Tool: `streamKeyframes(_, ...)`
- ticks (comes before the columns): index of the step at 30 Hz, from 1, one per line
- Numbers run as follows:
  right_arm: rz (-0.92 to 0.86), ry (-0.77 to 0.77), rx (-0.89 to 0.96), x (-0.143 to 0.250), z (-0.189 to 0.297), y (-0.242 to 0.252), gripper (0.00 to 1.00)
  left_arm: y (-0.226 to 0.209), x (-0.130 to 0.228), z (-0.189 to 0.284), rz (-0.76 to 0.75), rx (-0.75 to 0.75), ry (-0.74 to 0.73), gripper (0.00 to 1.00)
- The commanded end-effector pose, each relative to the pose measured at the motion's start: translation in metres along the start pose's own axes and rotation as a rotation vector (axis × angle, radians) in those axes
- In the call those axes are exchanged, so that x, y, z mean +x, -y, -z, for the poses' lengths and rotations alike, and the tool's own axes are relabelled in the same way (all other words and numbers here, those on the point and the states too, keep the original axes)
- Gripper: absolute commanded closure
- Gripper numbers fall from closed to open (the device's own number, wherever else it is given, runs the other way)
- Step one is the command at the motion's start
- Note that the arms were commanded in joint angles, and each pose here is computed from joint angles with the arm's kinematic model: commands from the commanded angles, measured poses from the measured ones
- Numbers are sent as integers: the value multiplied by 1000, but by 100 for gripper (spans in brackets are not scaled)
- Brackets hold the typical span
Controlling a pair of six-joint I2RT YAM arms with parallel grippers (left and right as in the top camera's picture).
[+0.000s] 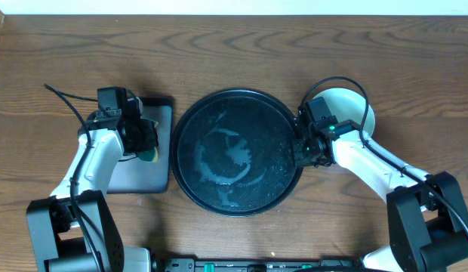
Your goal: Clean dirty plates on tray and stack at the side
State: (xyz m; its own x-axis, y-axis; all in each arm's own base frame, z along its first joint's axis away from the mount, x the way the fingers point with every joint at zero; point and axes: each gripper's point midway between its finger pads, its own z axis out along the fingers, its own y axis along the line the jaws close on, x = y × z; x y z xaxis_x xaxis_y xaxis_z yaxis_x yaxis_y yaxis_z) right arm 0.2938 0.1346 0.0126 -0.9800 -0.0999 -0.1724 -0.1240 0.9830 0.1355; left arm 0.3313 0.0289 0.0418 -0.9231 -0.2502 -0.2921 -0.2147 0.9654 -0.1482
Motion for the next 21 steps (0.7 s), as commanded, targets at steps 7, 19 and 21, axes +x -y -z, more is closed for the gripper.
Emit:
streamKeyframes(7, 86, 252, -43, -55, 71, -17, 55, -23, 8, -5, -14, -126, -11, 83)
streamKeyframes(19, -61, 319, 210, -73, 74, 65, 47, -23, 11, -8, -14, -125, -9, 79)
streamKeyframes(21, -72, 294, 215, -71, 66, 70, 46, -23, 10, -8, -14, -125, -9, 77)
